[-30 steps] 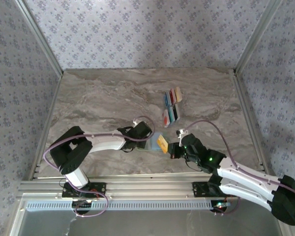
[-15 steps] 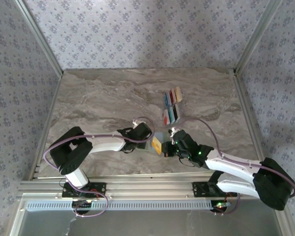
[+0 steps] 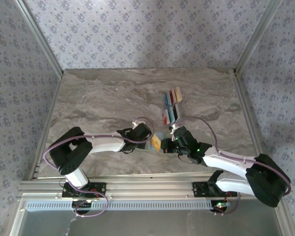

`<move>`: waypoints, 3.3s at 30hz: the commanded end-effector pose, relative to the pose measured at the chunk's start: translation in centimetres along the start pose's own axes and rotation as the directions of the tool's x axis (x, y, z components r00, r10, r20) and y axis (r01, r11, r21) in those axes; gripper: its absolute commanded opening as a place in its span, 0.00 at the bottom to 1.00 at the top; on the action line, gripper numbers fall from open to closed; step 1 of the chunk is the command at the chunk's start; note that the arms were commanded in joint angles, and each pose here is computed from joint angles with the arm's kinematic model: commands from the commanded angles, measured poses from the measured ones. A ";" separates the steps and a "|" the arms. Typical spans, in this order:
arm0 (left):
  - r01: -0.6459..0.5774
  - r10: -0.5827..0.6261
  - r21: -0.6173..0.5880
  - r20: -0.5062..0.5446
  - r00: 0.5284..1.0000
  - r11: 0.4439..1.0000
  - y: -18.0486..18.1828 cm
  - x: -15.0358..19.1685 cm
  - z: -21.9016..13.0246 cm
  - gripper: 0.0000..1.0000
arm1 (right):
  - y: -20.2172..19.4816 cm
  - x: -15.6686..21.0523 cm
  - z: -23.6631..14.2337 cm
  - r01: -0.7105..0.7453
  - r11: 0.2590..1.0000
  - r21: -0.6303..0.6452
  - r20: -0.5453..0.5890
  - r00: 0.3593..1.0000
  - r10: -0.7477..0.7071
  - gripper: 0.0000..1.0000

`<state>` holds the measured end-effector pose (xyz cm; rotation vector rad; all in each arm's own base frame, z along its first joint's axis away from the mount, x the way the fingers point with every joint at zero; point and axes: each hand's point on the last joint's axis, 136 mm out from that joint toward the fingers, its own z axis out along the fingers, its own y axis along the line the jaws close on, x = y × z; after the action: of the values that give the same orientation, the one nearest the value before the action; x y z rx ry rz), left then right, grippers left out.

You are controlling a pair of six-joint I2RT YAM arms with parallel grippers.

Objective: Put the credit cards into the card holder

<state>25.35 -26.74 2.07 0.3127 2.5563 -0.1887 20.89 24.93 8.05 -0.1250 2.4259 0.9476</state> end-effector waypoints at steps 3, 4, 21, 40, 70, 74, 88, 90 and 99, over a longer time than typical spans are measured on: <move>-0.037 0.037 -0.005 -0.128 0.991 0.999 0.6 4.2 1.3 0.34 | 0.4 -0.4 0.7 -0.019 1.000 -0.024 -0.008 1.000 0.019 0.00; -0.037 0.036 -0.006 -0.129 0.991 0.999 0.6 4.3 1.3 0.34 | 0.5 -0.4 0.9 -0.024 0.999 -0.031 -0.013 1.000 0.023 0.00; -0.027 0.028 0.011 -0.134 0.991 1.000 0.5 4.7 1.3 0.36 | -1.6 -0.7 2.5 -0.066 0.996 0.067 0.031 0.997 0.064 0.00; -0.017 0.020 0.021 -0.139 0.990 1.000 0.6 5.2 1.6 0.38 | -2.9 -1.0 0.7 -0.099 0.984 0.148 0.086 0.993 0.087 0.00; -0.020 0.023 0.025 -0.141 0.990 0.999 0.4 5.2 1.8 0.38 | -1.0 0.5 2.8 -0.081 0.996 0.047 0.007 0.997 0.081 0.00; -0.014 0.018 0.033 -0.146 0.989 0.999 0.3 5.5 1.8 0.38 | -0.9 0.2 3.5 -0.094 0.995 0.039 0.010 0.996 0.093 0.00; 0.002 0.010 0.105 -0.119 0.993 0.994 -0.2 4.8 -0.2 0.48 | -1.5 0.9 5.9 -0.153 0.985 0.085 0.003 0.988 0.154 0.00; 0.007 0.006 0.121 -0.106 0.994 0.993 -0.3 4.5 -1.0 0.49 | -1.8 1.1 5.9 -0.155 0.983 0.102 0.004 0.988 0.155 0.00; 0.029 -0.020 0.188 -0.048 0.999 0.982 -0.4 2.9 -3.9 0.53 | -1.8 1.4 5.8 -0.130 0.983 0.130 0.000 0.991 0.131 0.00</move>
<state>22.02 -25.81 3.21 0.3341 2.5678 -0.3961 23.01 27.92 3.82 0.0718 2.4759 0.9163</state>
